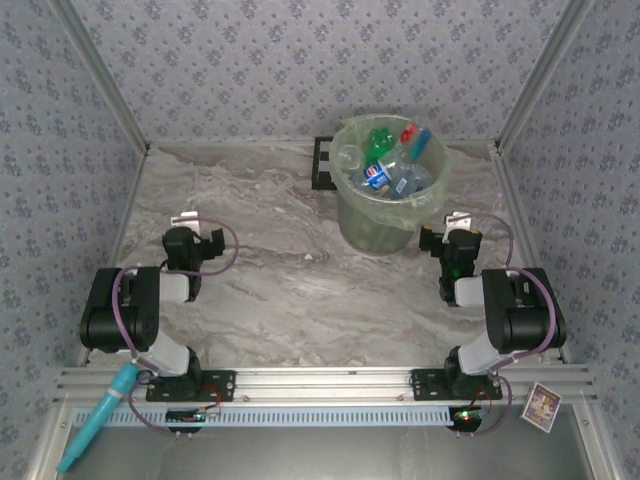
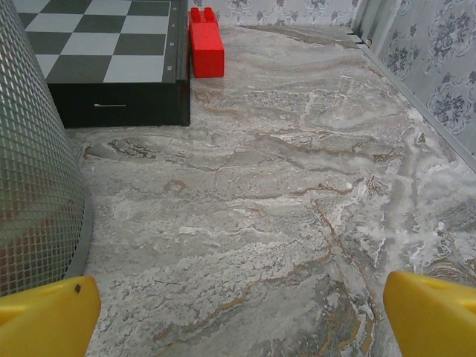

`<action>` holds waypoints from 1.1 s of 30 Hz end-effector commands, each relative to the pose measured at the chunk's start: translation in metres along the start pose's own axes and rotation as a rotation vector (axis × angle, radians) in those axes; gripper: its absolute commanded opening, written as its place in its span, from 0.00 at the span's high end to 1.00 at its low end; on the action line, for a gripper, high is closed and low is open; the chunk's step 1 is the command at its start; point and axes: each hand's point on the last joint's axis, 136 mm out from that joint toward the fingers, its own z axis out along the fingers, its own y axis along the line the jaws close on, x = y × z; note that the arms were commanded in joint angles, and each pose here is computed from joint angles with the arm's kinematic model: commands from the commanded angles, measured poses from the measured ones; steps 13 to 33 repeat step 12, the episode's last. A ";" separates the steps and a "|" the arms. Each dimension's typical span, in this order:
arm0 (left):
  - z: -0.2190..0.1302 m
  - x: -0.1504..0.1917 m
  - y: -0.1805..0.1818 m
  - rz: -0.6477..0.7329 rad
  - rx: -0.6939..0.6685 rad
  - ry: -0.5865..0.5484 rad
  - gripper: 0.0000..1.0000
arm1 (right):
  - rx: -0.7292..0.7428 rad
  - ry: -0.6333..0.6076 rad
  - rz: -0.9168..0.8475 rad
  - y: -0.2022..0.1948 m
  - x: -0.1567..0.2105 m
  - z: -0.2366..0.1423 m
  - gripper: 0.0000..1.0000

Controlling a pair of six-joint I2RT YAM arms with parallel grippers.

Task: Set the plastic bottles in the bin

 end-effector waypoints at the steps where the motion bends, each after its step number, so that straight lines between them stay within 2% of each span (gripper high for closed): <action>1: 0.000 -0.020 -0.008 0.008 0.051 -0.065 0.00 | -0.004 -0.019 -0.012 0.000 -0.008 0.003 0.01; 33: 0.000 -0.019 -0.009 0.008 0.055 -0.060 0.00 | -0.026 -0.007 -0.002 0.001 -0.006 0.004 0.01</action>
